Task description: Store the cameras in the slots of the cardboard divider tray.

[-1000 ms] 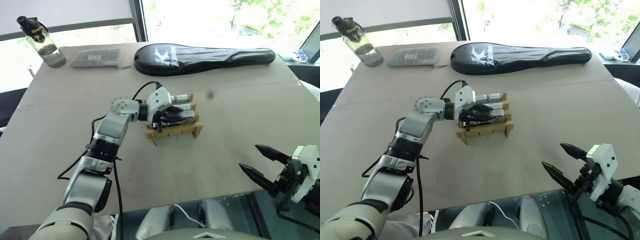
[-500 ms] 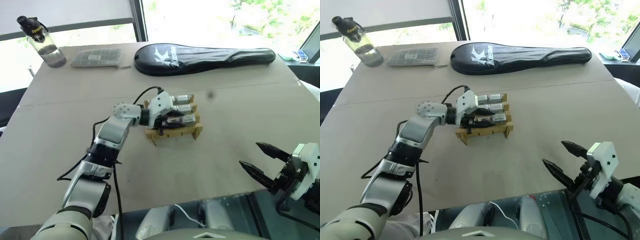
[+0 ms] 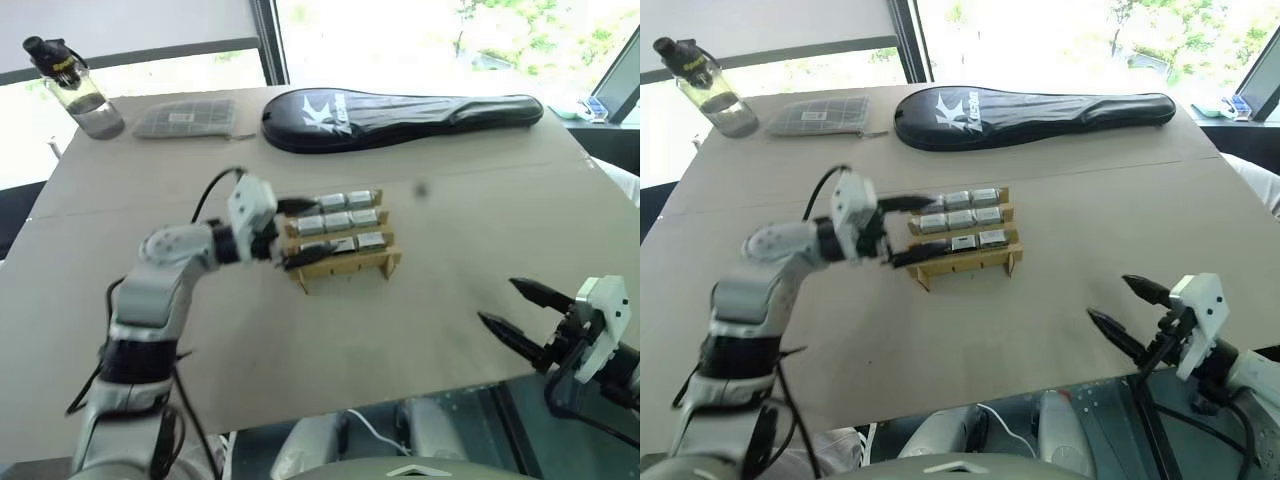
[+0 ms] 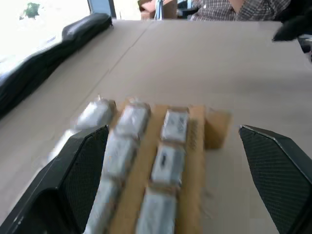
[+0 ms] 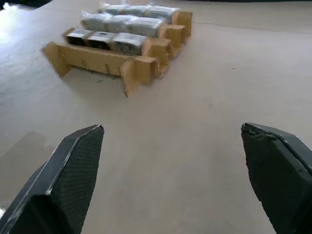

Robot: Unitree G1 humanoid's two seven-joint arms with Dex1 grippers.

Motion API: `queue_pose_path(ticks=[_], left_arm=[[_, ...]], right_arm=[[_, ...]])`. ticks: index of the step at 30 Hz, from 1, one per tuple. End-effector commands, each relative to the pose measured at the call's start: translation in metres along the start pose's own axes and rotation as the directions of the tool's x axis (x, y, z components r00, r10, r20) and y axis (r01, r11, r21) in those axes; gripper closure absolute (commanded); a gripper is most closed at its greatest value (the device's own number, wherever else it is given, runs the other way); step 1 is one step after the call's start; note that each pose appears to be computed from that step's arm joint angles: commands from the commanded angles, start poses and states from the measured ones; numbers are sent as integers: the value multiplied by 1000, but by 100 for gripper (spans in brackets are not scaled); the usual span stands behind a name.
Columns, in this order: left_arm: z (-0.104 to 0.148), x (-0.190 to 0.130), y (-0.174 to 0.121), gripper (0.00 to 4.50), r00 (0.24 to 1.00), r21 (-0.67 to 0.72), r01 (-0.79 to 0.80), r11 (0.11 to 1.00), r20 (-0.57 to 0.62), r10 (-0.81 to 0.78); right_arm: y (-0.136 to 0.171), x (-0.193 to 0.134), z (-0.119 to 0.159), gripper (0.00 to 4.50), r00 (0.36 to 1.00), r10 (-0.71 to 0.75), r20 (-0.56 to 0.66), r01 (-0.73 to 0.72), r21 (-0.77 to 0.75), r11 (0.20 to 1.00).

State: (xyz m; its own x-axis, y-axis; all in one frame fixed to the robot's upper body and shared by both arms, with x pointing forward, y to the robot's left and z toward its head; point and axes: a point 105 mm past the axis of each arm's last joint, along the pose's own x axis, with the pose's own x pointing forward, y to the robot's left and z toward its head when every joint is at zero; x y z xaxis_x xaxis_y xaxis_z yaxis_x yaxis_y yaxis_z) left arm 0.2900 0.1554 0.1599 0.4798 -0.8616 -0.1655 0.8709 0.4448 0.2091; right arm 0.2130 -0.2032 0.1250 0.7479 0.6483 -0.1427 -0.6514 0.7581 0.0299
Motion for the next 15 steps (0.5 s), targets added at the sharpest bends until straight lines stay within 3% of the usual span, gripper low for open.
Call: queue_pose_path(ticks=[1, 8, 15], left_arm=[[-11, -37, -8, 7, 993, -1, -113, 994, -45, 113], [-69, -84, -27, 7, 932, -93, -350, 932, -133, 337], [-63, -86, -35, 7, 918, -71, -393, 917, -95, 386]], right_arm=[[-5, 4, 0, 0, 998, 58, 10, -57, -64, 996], [-25, 8, -14, 0, 990, 138, 24, -136, -81, 987], [-37, 14, -15, 0, 975, 221, -31, -224, -175, 959]])
